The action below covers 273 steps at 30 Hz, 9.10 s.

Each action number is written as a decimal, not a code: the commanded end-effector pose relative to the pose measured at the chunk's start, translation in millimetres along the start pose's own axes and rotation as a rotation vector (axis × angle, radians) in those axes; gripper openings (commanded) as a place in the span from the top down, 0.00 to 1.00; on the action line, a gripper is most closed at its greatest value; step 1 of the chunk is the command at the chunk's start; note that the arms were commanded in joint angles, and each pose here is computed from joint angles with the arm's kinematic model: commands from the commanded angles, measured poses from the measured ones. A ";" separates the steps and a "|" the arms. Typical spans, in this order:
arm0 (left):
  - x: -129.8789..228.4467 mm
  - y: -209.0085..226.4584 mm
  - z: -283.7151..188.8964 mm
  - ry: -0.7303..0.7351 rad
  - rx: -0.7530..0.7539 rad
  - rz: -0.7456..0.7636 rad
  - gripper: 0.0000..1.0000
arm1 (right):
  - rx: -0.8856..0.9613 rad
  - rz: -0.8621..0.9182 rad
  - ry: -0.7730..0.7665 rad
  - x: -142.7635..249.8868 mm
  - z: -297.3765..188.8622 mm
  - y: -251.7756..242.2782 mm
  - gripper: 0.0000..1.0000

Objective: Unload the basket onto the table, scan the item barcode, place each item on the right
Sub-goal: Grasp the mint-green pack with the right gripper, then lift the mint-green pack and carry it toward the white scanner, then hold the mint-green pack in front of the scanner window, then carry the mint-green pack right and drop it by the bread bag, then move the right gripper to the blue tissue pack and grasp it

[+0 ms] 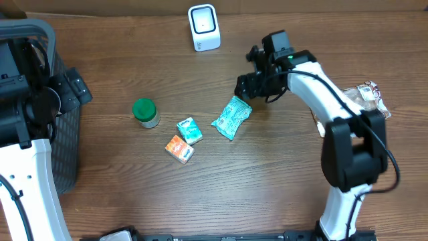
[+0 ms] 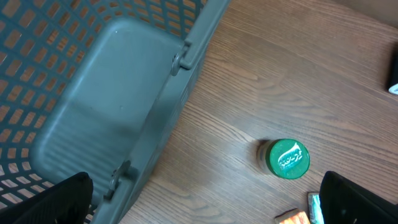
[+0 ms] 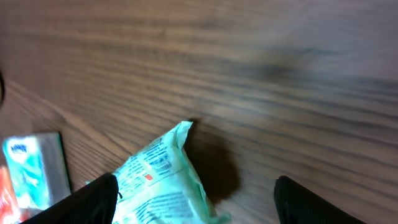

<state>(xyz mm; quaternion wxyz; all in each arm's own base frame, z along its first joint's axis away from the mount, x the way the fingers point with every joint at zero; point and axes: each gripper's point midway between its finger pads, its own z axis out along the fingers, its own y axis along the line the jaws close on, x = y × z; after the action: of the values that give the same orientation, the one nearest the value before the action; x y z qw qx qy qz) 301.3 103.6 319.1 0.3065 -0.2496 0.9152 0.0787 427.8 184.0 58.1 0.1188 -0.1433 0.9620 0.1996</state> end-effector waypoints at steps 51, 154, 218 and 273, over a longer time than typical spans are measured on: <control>-3.3 0.8 -4.4 -0.016 0.005 -0.017 0.01 | -0.459 -0.199 -0.238 -10.0 -162.1 131.0 0.96; -3.3 0.8 -4.4 -0.016 0.005 -0.017 0.01 | 0.278 -0.129 -0.472 -14.9 -241.7 91.0 0.96; -3.3 0.8 -4.4 -0.016 0.005 -0.017 0.00 | -0.268 0.237 -0.248 21.7 -121.4 50.4 0.15; -3.9 0.6 -4.0 -0.017 0.005 -0.017 0.00 | -0.117 0.303 0.101 95.0 88.6 151.0 0.68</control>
<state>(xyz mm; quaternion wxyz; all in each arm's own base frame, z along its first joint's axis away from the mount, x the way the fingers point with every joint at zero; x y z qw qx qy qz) 301.5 103.5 319.0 0.3065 -0.2495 0.9152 0.0785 307.6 332.4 13.6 0.0353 -0.0187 0.9611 0.2732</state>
